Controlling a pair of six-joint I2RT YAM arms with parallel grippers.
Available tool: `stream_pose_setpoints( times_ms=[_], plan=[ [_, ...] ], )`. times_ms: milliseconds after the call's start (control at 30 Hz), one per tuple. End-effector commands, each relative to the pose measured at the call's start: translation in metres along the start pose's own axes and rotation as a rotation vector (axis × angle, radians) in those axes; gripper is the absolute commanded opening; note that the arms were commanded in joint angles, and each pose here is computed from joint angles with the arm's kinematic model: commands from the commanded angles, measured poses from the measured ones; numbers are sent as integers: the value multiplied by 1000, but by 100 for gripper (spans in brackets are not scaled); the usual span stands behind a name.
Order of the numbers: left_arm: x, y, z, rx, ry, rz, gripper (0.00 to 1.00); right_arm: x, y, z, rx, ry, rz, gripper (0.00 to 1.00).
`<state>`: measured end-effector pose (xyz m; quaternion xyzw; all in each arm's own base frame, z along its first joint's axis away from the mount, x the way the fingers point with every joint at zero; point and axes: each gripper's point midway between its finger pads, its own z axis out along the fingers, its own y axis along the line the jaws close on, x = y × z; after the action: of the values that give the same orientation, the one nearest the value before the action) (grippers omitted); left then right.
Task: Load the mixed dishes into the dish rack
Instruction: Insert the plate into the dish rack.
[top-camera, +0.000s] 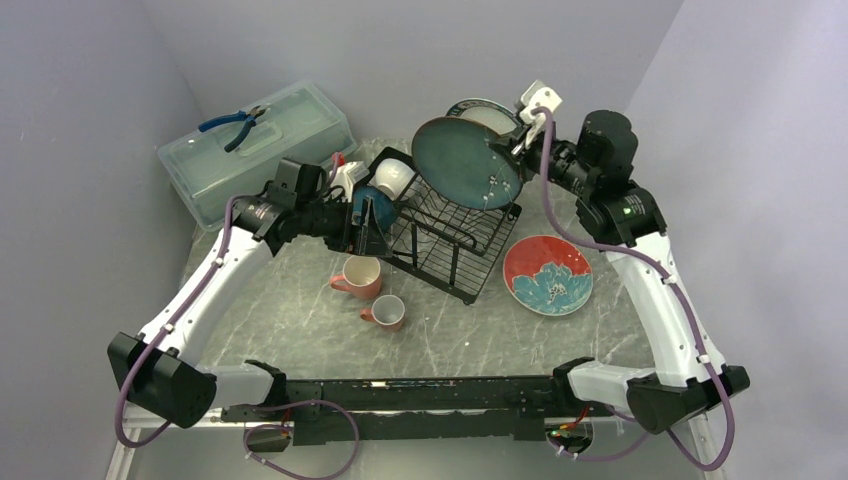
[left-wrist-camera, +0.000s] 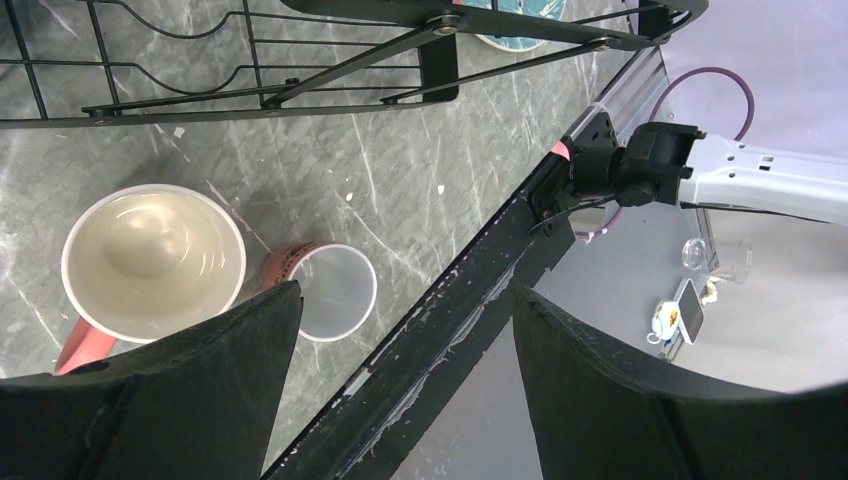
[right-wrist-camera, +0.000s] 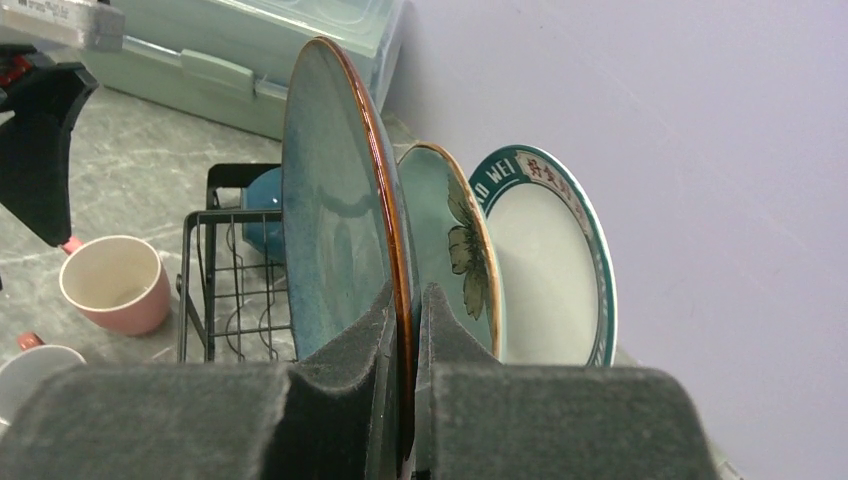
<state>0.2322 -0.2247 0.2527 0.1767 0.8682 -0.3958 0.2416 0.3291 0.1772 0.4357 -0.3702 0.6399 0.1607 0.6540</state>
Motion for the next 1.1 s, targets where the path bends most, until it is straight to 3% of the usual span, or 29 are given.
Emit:
stream_pose_setpoints(
  times_ms=[0, 400, 1067],
  plan=[
    [-8, -8, -7, 25, -55, 46, 82, -78, -20, -11, 123, -251, -210, 0],
    [-7, -9, -7, 31, -54, 44, 82, -78, -17, 0, 167, -250, -265, 0],
    [-8, -7, -2, 38, -51, 27, 82, -29, -5, 17, 116, -143, -266, 0]
  ],
)
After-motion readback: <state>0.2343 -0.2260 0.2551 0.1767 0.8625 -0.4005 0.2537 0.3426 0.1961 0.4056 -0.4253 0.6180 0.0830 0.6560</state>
